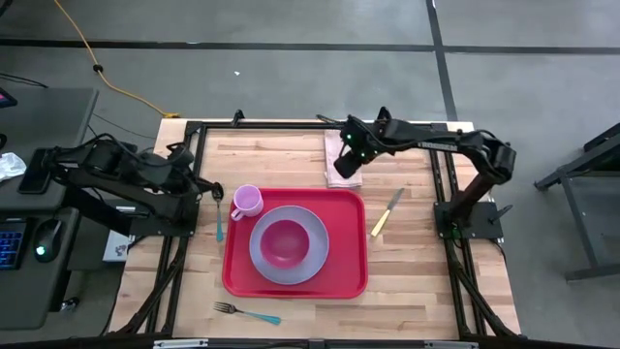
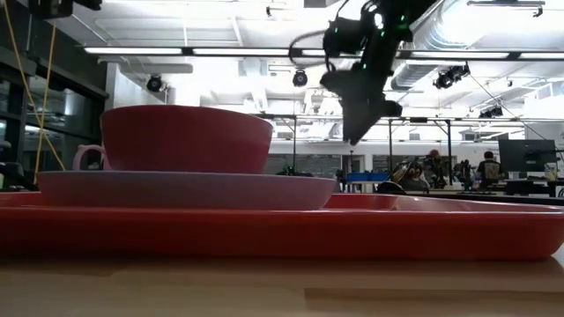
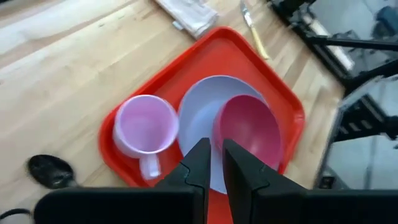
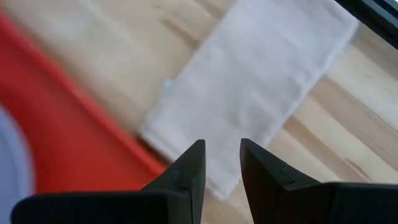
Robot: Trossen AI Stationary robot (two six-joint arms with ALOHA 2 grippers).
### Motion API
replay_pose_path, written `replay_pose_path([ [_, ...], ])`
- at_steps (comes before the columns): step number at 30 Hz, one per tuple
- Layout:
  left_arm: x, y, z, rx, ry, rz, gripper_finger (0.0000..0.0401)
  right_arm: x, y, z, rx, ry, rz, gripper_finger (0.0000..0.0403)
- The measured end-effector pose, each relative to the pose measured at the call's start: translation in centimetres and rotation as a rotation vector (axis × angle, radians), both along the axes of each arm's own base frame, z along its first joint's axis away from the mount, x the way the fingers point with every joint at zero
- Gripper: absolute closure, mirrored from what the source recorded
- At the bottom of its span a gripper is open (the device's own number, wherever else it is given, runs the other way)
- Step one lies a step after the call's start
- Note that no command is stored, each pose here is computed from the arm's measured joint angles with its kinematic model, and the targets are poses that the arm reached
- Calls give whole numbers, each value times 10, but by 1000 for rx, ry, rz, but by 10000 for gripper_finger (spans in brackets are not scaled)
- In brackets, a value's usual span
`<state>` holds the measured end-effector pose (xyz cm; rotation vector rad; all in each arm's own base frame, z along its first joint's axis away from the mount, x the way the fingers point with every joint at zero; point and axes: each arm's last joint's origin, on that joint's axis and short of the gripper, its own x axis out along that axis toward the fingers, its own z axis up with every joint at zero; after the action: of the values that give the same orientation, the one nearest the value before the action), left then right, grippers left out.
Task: Set up tray
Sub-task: Put the gray napkin on the red serving tray to the right of the blue plate
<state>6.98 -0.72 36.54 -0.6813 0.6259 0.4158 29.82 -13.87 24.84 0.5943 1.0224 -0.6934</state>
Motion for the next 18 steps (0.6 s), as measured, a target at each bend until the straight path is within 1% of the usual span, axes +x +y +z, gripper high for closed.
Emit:
replay_pose_path([
  [4, -6, 3, -2, 38, 23, 47, 329, -3, -24, -7, -1, -23, -30, 325],
  [8, -10, 5, -2, 72, 21, 80, 329, -4, -44, -5, -73, -79, -16, 325],
  [11, -13, 6, -3, 79, 18, 89, 329, -5, -55, -1, -106, -130, 41, 325],
  [14, -15, 7, -3, 75, 10, 90, 329, -7, -61, 0, -94, -165, 108, 325],
  [18, -19, 8, -3, 73, 4, 90, 329, -10, -59, -3, -87, -120, 177, 324],
])
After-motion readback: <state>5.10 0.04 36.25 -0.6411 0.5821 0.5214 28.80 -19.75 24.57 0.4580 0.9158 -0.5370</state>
